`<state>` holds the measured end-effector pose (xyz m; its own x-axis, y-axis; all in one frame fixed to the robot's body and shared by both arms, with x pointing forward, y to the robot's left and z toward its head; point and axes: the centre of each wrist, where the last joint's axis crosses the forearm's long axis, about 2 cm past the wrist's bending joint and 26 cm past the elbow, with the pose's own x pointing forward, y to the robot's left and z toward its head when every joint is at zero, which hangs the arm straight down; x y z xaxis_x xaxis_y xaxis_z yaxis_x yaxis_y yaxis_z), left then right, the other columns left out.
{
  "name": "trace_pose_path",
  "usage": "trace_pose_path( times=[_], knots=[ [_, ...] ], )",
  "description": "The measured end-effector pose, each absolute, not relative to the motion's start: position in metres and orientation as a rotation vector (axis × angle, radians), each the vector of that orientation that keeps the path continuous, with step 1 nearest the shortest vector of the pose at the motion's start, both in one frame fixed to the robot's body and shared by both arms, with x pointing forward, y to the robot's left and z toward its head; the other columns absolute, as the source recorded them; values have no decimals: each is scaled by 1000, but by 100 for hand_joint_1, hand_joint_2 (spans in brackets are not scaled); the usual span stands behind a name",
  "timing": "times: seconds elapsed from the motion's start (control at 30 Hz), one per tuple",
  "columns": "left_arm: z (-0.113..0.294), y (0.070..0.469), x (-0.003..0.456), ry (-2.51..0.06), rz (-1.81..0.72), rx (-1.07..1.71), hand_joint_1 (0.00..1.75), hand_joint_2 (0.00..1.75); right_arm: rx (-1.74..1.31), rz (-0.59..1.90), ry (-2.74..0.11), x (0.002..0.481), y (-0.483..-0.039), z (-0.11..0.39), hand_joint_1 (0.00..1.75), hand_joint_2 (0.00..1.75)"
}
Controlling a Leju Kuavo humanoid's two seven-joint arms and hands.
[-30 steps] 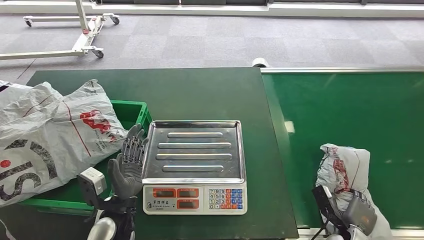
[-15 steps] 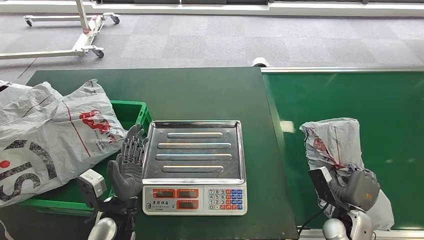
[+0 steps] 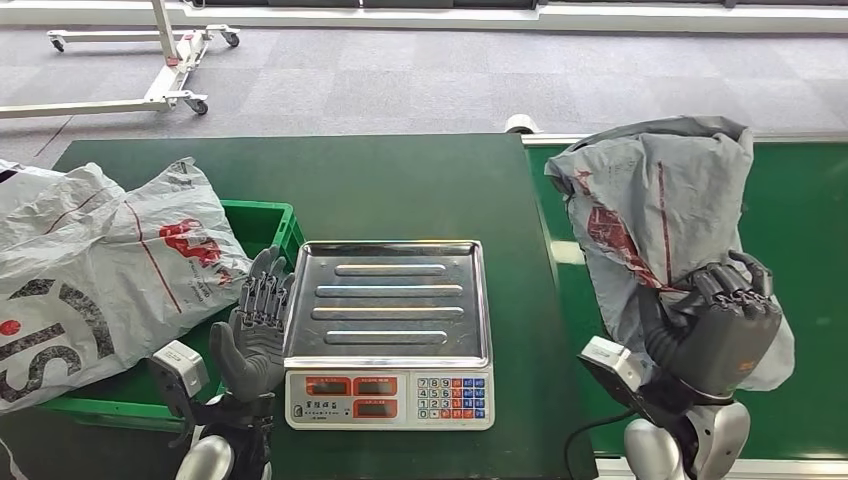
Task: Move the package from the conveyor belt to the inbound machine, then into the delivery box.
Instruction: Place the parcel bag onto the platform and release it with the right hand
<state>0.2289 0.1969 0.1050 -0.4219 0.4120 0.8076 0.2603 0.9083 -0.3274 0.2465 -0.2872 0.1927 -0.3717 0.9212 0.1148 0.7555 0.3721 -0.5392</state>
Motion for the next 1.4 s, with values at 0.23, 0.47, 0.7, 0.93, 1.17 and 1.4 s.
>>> trace_pose_path(
  times=[0.23,0.47,0.7,0.93,1.17,1.4],
  knots=[
    [108,195,236,-2036,172,-507,0,0,-986,674,-2369,272,-246,199,175,175],
    [107,187,249,-2016,171,-524,0,0,-475,855,-2435,318,-156,206,175,175],
    [102,184,249,-2005,198,-509,0,0,-224,956,-2407,353,-108,216,0,44],
    [93,183,243,-2007,214,-486,0,0,1,887,-2281,367,-100,197,0,0],
    [88,186,234,-2004,201,-460,0,0,37,702,-2226,383,-131,193,0,0],
    [95,192,236,-2106,182,-193,0,0,-51,532,-2281,391,-178,213,0,0]
  ],
)
